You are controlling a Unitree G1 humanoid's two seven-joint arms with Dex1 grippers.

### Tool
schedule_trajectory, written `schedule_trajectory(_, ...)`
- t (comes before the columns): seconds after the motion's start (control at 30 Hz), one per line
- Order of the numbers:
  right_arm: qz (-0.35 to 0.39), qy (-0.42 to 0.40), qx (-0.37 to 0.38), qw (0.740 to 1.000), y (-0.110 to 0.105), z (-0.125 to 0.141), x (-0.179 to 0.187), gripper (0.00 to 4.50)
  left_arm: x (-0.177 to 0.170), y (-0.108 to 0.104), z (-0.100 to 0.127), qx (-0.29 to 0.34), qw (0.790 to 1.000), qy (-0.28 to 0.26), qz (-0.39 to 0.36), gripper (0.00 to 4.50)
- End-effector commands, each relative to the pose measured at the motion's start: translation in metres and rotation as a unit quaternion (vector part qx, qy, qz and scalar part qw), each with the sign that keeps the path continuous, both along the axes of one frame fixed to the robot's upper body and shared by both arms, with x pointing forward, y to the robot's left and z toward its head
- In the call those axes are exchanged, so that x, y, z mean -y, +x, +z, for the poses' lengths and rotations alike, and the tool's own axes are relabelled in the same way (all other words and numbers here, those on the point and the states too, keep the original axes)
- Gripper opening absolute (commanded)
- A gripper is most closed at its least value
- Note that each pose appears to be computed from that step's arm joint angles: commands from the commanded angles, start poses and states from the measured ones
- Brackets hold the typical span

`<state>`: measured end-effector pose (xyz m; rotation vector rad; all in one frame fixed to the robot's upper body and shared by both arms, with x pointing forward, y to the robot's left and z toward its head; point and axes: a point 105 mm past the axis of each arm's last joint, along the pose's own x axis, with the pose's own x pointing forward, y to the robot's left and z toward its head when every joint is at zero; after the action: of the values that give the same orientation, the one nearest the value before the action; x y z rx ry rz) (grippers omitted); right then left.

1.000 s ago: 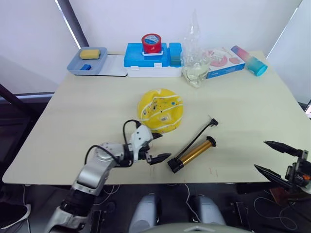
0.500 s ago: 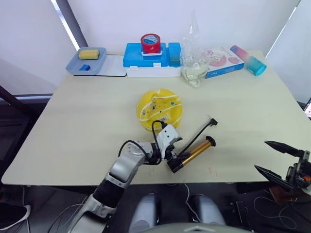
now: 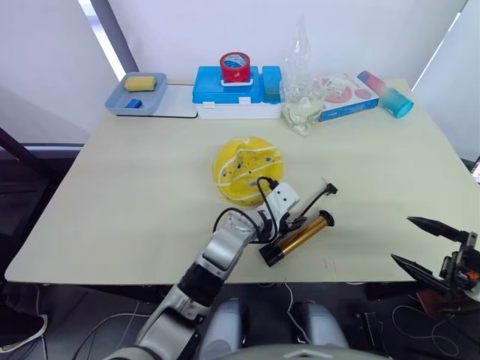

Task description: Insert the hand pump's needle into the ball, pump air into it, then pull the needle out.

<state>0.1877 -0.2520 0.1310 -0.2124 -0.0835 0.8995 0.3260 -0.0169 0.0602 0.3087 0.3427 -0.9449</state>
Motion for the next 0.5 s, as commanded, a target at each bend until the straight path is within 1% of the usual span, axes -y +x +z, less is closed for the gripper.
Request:
schedule_trajectory(0.03, 0.002, -0.002, 0.018, 1.0, 0.0, 0.007, -0.001, 4.5, 0.016, 0.008, 0.009, 0.018, 1.0, 0.006, -0.011, 2.74)
schedule_trajectory(0.1, 0.002, -0.002, 0.018, 1.0, 0.0, 0.007, -0.001, 4.5, 0.019, 0.01, 0.007, 0.025, 0.999, 0.017, -0.016, 2.74)
schedule_trajectory(0.17, 0.004, -0.009, 0.02, 1.0, 0.0, 0.006, -0.001, 4.5, 0.026, 0.011, -0.001, 0.019, 0.999, 0.037, -0.02, 2.74)
schedule_trajectory(0.23, 0.002, -0.008, 0.021, 1.0, 0.001, 0.006, 0.0, 4.5, 0.031, 0.011, -0.007, 0.01, 0.999, 0.044, -0.016, 2.74)
schedule_trajectory(0.4, 0.0, -0.008, 0.022, 1.0, 0.002, 0.005, 0.001, 4.5, 0.038, 0.019, -0.018, 0.01, 0.997, 0.071, -0.002, 2.74)
schedule_trajectory(0.5, 0.002, -0.006, 0.018, 1.0, 0.001, 0.004, 0.0, 4.5, 0.041, 0.02, -0.025, 0.009, 0.996, 0.089, -0.005, 2.74)
